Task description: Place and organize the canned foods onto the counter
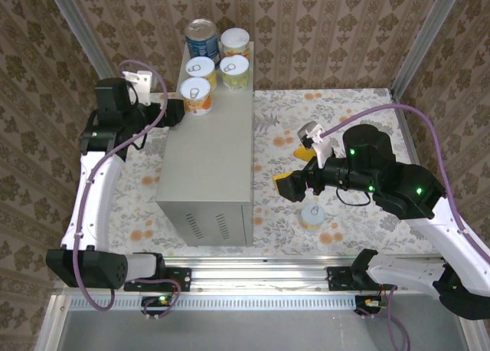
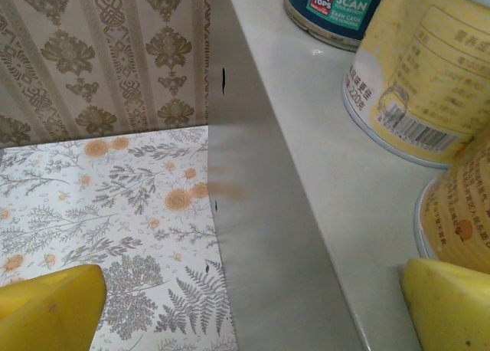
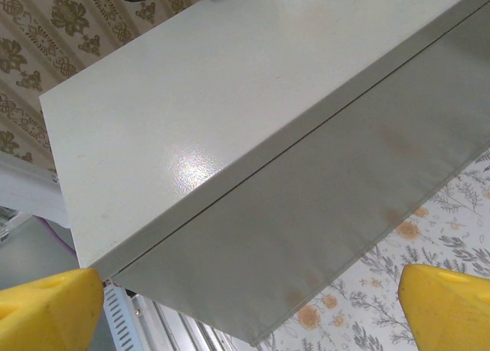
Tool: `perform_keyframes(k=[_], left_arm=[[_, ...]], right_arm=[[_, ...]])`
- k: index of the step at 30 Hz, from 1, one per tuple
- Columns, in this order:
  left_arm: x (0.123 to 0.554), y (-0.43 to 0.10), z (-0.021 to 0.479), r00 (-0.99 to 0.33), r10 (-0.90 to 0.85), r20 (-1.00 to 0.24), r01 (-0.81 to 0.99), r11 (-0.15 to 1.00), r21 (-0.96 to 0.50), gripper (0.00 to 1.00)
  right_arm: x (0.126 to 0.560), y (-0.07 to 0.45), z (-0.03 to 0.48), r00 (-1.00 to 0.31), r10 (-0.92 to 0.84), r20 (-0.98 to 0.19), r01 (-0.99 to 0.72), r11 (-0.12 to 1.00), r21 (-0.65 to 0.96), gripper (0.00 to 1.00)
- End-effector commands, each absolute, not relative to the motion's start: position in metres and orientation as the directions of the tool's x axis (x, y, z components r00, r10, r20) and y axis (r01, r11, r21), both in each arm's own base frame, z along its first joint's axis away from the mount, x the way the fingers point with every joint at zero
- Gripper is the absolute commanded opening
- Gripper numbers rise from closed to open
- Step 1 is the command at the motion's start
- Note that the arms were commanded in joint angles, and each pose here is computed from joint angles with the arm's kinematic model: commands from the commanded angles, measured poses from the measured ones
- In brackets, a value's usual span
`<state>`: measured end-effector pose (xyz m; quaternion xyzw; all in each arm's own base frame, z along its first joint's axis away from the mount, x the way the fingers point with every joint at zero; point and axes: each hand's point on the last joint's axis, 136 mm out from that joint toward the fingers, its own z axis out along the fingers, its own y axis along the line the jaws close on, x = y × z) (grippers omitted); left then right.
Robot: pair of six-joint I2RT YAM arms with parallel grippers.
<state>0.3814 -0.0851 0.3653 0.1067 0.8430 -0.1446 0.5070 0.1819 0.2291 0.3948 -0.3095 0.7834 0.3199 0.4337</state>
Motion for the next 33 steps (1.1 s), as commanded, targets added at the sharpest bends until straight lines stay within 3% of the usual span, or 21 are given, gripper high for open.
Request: perform_keyframes(k=[1,33], left_arm=[[0.392,-0.071,0.346,-0.520,0.042,-0.853,0.283,0.951,-0.126,1.00],[0.410,-0.088,0.329,-0.569,0.105,-0.815,0.404,0.900,-0.166,1.00]], right_arm=[[0.180,0.229,0.399,-0.430,-0.197,-0.881,-0.762,0.603,0.238,1.00],[0.178,0.231,0.397,-0.436,-0.197,-0.878,-0.767,0.592,0.248,1.00]])
